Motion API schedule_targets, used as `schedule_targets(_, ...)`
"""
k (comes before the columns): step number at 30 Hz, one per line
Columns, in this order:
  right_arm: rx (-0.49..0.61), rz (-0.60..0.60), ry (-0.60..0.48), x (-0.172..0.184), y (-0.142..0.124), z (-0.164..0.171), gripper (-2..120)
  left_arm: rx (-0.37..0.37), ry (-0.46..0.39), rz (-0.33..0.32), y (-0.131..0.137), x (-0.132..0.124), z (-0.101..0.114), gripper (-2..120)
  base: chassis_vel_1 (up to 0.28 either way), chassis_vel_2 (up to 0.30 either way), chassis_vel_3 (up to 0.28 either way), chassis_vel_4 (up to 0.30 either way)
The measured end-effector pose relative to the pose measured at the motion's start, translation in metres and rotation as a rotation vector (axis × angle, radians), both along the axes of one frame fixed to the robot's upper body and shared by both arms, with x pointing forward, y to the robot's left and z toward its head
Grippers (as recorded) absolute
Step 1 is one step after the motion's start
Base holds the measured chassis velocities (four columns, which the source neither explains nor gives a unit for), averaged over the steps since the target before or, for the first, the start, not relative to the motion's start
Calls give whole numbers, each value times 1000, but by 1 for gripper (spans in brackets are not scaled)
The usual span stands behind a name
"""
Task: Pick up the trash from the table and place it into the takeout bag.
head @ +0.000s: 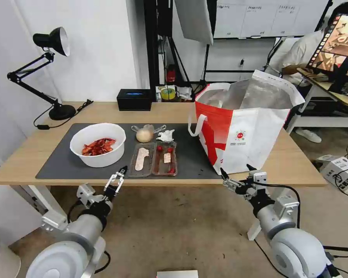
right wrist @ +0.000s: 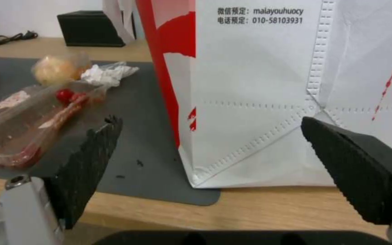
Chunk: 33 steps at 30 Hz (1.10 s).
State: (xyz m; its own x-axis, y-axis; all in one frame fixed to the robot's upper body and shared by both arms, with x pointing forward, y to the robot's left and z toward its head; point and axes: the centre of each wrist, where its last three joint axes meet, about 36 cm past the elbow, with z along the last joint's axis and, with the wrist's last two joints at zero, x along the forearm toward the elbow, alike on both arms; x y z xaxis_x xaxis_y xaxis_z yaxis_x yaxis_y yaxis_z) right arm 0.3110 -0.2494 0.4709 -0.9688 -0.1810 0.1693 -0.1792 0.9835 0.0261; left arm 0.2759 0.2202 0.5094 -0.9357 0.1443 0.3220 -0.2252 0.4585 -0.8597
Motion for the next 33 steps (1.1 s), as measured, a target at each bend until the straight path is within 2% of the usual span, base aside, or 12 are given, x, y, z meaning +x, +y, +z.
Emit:
schedule_targets(5, 5, 11, 4, 4, 6, -4, 100, -33, -16, 5, -4, 6, -5, 100, 0, 0, 0, 0)
schedule_targets(19, 3, 59, 11, 14, 18, -10, 100, -42, -45, 22, -5, 20, -11, 100, 0, 0, 0, 0)
schedule_targets(33, 5, 60, 15, 15, 20, -12, 100, -52, -36, -16, -17, 31, -21, 100, 0, 0, 0, 0)
